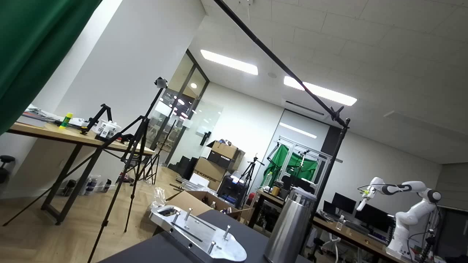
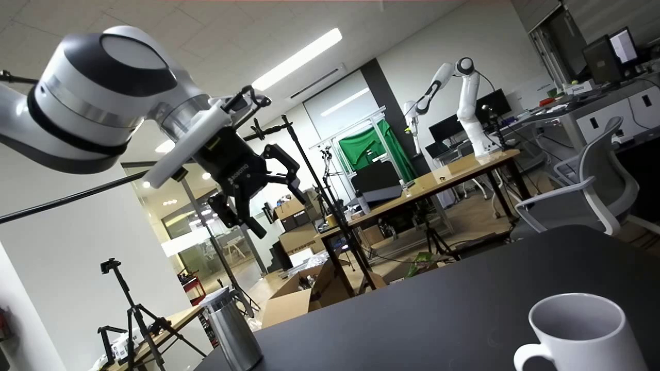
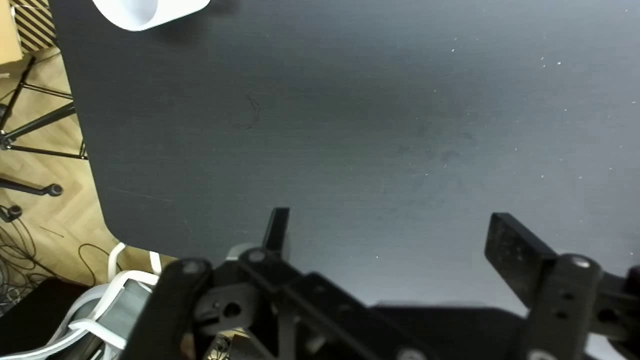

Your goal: Open the mouth of the flask

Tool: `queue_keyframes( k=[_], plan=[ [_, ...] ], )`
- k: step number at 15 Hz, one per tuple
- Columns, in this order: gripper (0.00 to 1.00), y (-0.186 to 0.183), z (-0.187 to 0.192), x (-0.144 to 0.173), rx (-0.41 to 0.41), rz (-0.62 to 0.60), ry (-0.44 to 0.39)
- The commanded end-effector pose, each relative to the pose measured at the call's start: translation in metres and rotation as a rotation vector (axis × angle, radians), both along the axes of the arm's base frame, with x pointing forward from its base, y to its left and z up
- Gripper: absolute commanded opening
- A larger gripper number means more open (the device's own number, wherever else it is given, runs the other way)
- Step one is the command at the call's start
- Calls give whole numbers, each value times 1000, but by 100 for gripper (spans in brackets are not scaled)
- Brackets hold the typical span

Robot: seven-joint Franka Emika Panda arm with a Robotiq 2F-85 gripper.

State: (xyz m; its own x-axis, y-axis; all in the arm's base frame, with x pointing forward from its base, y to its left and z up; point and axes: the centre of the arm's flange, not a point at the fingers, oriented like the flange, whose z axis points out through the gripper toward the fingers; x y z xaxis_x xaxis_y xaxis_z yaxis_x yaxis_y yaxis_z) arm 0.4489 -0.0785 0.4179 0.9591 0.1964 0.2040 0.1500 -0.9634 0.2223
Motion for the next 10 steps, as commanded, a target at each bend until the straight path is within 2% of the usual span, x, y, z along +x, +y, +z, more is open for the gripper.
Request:
queue_keyframes(
  k=[1,2,3,5,8,10],
  plan=[
    [100,15,8,19,32,12,-40],
    [97,25,12,28,48,22,-63],
    [74,38,17,38,76,39,-79],
    [71,68,27,57,128,67,-109],
    [47,127,39,89,190,126,-142],
    [35,167,43,106,219,173,-156]
  ],
)
